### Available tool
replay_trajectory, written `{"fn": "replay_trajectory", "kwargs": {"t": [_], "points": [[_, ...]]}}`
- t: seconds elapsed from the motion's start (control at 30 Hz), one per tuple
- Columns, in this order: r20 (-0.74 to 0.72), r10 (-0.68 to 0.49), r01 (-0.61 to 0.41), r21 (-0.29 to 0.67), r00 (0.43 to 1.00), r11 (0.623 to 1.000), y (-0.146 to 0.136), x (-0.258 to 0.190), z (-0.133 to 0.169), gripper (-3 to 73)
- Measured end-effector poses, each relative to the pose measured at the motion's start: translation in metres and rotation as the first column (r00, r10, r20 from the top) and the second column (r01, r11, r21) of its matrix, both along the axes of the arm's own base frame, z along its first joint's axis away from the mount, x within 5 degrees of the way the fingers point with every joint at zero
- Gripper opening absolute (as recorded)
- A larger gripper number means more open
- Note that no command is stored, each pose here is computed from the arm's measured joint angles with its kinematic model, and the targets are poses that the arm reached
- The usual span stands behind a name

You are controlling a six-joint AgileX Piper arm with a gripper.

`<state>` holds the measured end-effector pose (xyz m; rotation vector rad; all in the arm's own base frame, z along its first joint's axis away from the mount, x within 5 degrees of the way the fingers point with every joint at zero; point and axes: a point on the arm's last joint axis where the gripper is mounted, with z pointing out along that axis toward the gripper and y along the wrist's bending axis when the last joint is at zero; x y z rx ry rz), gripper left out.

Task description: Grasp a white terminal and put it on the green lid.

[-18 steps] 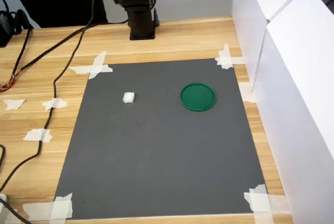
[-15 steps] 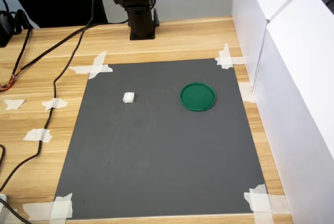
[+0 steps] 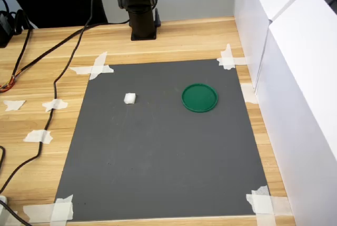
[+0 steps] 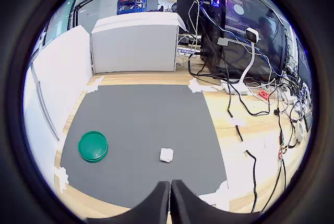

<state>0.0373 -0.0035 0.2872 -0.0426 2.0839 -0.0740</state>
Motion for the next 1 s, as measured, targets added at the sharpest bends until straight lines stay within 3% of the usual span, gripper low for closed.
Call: {"fn": "replay_trajectory", "kwargs": {"t": [0.6, 1.0], "points": [[-0.037, -0.001, 0.001, 0.0, 0.999, 1.0, 0.0, 0.001, -0.002, -1.6], [-0.244, 0.052, -0.074, -0.082, 0.968, 0.994, 0.0, 0.032, -0.013, -1.6]]}}
